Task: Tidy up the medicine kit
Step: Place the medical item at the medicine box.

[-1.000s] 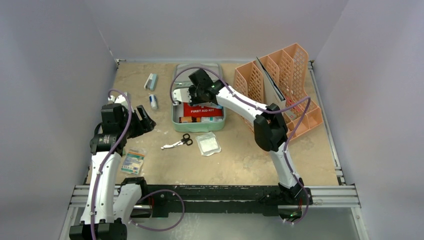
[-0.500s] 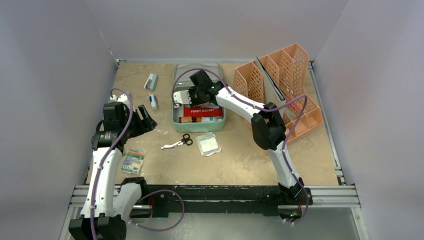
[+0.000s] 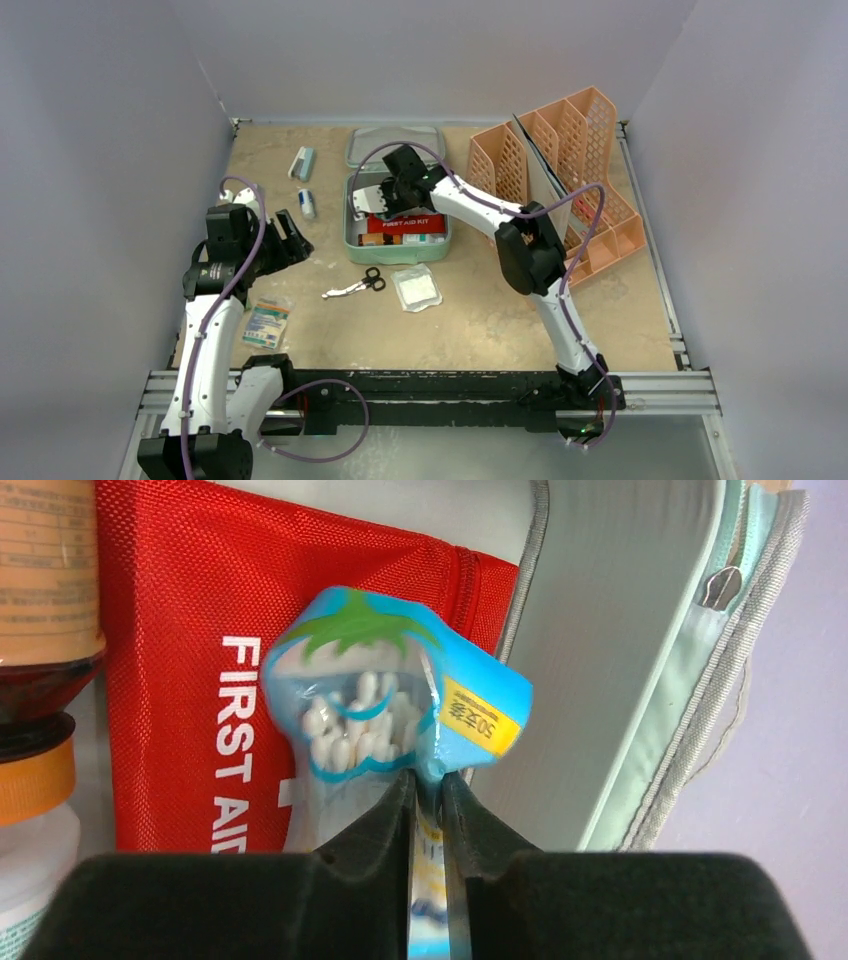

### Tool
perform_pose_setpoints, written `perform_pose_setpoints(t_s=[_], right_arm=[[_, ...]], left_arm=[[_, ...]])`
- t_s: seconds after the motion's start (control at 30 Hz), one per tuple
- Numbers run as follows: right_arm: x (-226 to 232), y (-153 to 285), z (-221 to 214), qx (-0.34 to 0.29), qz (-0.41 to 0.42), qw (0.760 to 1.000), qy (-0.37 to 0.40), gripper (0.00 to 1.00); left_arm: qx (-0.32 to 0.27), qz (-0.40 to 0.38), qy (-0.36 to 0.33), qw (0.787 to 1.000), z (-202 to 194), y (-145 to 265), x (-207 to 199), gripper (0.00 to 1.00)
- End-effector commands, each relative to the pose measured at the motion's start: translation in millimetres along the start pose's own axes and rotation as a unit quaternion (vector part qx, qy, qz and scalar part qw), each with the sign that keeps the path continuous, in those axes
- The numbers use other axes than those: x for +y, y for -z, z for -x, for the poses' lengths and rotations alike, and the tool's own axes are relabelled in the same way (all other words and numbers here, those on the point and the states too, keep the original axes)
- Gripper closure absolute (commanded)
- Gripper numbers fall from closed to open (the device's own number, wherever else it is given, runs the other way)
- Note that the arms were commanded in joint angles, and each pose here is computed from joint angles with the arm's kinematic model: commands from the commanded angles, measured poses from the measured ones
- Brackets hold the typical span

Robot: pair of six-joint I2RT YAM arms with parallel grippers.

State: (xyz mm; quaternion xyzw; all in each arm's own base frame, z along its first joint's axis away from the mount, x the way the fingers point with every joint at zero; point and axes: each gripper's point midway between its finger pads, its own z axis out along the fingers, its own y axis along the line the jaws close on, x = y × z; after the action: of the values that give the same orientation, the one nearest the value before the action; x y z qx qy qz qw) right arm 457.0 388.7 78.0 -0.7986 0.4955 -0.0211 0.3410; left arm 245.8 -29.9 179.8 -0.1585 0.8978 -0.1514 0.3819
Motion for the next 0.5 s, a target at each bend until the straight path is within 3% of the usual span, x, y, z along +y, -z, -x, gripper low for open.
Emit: perform_pose_setpoints(t_s=[0.0,0.17,0.33,0.47], right_arm=[[-8.7,0.0,0.7,0.0,-0.02,1.0,0.016,0.79],[-27.6,24.2,13.7,-0.018,-0.054,0.998,-0.01,0.57],[-41.1,48.6,20.9,-0.027,-0.087,0.995,-0.035,0.49],[-63.9,80.5,36.6,-0.066,-0.157,0.982,-0.081,0.49]], left_arm=[[-0.01,0.015,-0.006,1.0,4.5,-1.0,5.4,0.31],[-0.01,0.018,-0.004,1.0,4.6,-0.7,6.4,0.31],[-0.019,0.032,0.0,0.999,7.1,1.0,10.9,0.3],[-0.026,0.074,0.014,0.997,9.5,2.3,24.1,0.28]])
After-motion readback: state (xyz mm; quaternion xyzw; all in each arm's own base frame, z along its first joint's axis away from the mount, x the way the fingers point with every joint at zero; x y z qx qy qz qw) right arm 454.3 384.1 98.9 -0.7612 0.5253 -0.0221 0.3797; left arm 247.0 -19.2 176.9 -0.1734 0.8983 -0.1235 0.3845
